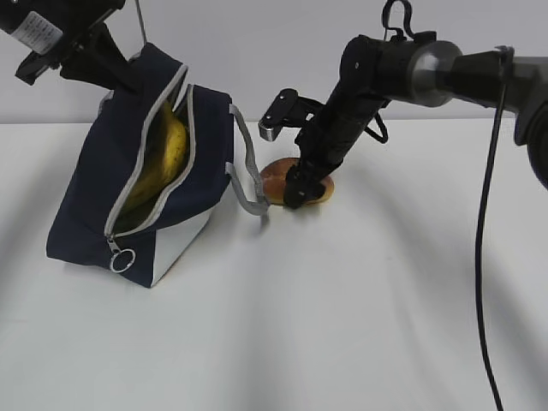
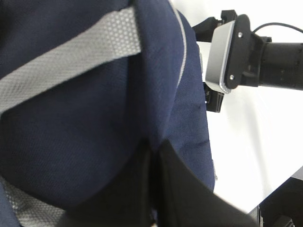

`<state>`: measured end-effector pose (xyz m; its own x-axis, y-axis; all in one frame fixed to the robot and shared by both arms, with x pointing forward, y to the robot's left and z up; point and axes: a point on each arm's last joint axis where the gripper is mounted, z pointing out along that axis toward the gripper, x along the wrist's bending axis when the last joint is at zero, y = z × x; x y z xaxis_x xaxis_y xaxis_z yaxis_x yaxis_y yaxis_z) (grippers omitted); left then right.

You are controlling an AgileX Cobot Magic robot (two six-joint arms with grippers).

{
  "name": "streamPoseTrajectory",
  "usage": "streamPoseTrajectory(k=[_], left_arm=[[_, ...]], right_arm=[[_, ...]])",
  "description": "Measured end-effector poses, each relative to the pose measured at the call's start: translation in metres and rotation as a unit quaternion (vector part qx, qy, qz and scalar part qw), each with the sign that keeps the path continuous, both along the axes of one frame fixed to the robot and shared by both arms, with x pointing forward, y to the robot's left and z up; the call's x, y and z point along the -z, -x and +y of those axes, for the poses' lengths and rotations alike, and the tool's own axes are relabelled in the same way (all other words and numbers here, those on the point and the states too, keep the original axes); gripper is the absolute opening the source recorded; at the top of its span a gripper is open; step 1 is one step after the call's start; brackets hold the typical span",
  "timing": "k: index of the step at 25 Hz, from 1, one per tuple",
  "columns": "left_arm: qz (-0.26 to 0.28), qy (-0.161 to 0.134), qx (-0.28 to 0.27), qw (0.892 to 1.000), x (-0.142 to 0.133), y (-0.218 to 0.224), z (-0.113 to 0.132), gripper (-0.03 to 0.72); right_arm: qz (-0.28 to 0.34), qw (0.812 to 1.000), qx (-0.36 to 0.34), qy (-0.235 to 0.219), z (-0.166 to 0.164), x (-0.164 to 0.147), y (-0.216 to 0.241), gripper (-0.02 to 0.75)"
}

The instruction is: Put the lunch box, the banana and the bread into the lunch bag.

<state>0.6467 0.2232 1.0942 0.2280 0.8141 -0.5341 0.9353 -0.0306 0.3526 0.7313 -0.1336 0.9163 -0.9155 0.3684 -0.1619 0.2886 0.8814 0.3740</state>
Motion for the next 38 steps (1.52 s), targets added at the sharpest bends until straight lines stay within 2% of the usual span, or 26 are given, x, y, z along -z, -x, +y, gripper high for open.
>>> streamPoseTrajectory(k=[3,6,10,20,27,30,35,38], left_arm=[[-0.001,-0.001,0.001,1.000,0.000,0.000,0.000,0.001],[-0.001,-0.001,0.001,1.000,0.000,0.000,0.000,0.001],[-0.001,-0.002,0.001,1.000,0.000,0.000,0.000,0.001],[-0.001,-0.003,0.001,1.000,0.000,0.000,0.000,0.001],[-0.001,-0.003,0.001,1.000,0.000,0.000,0.000,0.001],[-0.001,-0.001,0.001,1.000,0.000,0.000,0.000,0.001],[-0.001,0.000,0.001,1.000,0.000,0.000,0.000,0.001],[-0.001,0.000,0.001,1.000,0.000,0.000,0.000,0.001]], right_arm=[[0.002,1.000,0.000,-0.002,0.001,0.007,-0.001,0.573],[-0.006,1.000,0.001,-0.006,0.002,0.002,-0.003,0.501],[-0.012,1.000,-0.003,-0.010,0.004,-0.006,-0.005,0.449],[0.018,0.999,0.034,0.028,-0.014,-0.029,-0.002,0.435],[0.026,0.996,0.088,0.015,-0.033,-0.092,0.014,0.435],[0.028,0.993,0.108,-0.026,-0.031,-0.125,0.027,0.435],[0.047,0.977,0.141,-0.154,-0.016,-0.173,0.046,0.435],[0.061,0.969,0.150,-0.185,-0.002,-0.184,0.055,0.435]])
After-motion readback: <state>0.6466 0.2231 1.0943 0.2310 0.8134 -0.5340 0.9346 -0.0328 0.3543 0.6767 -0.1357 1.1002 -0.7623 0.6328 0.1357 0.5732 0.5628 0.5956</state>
